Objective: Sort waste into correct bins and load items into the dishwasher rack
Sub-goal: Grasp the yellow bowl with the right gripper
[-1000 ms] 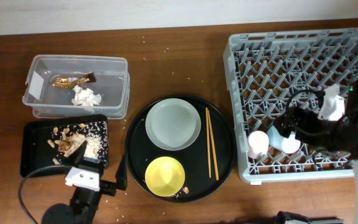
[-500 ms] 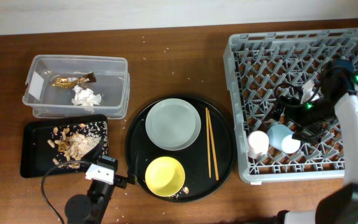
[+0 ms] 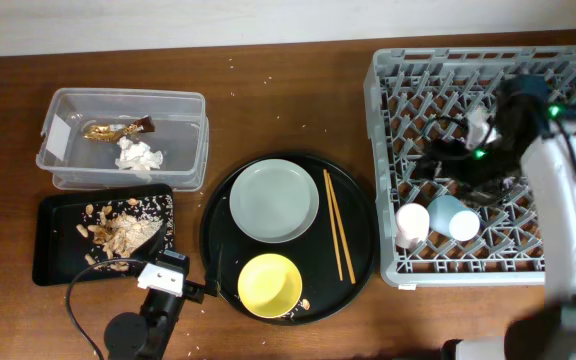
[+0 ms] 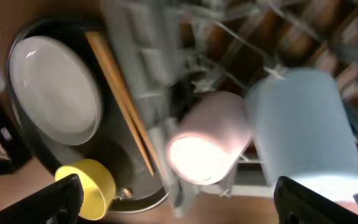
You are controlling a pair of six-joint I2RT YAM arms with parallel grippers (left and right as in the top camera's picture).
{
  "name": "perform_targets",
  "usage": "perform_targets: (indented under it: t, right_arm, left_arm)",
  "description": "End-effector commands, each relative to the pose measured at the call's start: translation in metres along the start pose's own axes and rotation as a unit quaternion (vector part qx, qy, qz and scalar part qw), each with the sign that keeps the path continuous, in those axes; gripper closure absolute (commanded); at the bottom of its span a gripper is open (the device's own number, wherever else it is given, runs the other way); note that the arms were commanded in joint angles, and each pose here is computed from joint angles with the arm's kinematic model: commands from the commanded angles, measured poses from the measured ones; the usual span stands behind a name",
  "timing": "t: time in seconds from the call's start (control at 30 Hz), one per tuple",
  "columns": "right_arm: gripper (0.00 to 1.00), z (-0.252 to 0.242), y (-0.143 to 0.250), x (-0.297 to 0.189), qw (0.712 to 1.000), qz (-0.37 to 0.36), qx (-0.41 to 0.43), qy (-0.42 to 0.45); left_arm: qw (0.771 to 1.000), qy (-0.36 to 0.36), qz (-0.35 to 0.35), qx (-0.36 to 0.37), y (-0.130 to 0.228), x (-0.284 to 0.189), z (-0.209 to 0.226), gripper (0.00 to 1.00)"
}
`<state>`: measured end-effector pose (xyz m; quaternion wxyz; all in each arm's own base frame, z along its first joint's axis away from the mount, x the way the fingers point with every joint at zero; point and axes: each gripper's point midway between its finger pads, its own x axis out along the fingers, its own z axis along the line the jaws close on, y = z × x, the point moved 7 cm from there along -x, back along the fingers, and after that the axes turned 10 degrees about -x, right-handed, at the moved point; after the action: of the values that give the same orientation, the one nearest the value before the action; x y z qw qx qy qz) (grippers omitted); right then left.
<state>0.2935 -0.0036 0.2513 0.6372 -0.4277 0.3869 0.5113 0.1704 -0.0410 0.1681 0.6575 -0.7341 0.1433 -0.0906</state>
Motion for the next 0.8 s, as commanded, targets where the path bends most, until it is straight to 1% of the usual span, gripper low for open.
perform_targets:
  t: [0.0,0.07,0.1,0.13,0.2,0.23,0.27,0.33,0.4,0.47,0.57,0.63,0.73,0.77]
  right_arm:
    - [0.01,0.06,0.019,-0.063,0.977,-0.148,-0.147,0.044]
    - [0.01,0.082,0.028,-0.076,0.966,-0.187,-0.179,0.024]
    - [0.01,0.102,0.037,-0.082,0.963,-0.197,-0.182,-0.033]
    - [0.01,0.117,0.045,-0.085,0.957,-0.196,-0.197,-0.077]
    - [0.01,0.129,0.052,-0.086,0.951,-0.187,-0.216,-0.116]
    - [0.04,0.136,0.056,-0.084,0.948,-0.174,-0.225,-0.141]
    - [0.16,0.14,0.063,-0.073,0.952,-0.142,-0.233,-0.138]
    - [0.16,0.15,0.08,-0.038,0.958,-0.073,-0.257,-0.099]
    - [0.16,0.16,0.101,0.016,0.969,-0.004,-0.242,-0.04]
    - [0.18,0.163,0.116,0.062,0.976,0.04,-0.213,-0.008]
    - [0.28,0.159,0.131,0.138,0.98,0.092,-0.174,0.021]
    - [0.4,0.155,0.131,0.168,0.978,0.12,-0.165,0.037]
    - [0.42,0.156,0.139,0.192,0.972,0.155,-0.17,0.044]
    - [0.41,0.16,0.148,0.199,0.967,0.167,-0.184,0.049]
  left_arm:
    - [1.0,0.007,-0.001,0.008,0.002,0.0,-0.001,0.01]
    - [1.0,0.007,-0.001,0.008,0.002,0.0,-0.001,0.01]
    - [1.0,0.007,-0.001,0.008,0.002,0.0,-0.001,0.01]
    - [1.0,0.007,-0.001,0.008,0.002,0.0,-0.001,0.01]
    - [1.0,0.007,-0.001,0.008,0.002,0.0,-0.001,0.01]
    - [1.0,0.007,-0.001,0.008,0.002,0.0,-0.001,0.01]
    - [1.0,0.007,-0.001,0.008,0.002,0.0,-0.001,0.01]
    - [1.0,0.007,-0.001,0.008,0.002,0.0,-0.001,0.0]
    - [1.0,0.007,-0.001,0.008,0.002,0.0,-0.001,0.01]
    - [1.0,0.007,-0.001,0.008,0.002,0.0,-0.001,0.01]
    - [1.0,0.007,-0.001,0.008,0.002,0.0,-0.001,0.01]
    - [1.0,0.007,-0.001,0.008,0.002,0.0,-0.001,0.01]
    - [1.0,0.007,-0.001,0.008,0.002,0.0,-0.001,0.01]
    - [1.0,0.007,-0.001,0.008,0.002,0.0,-0.001,0.01]
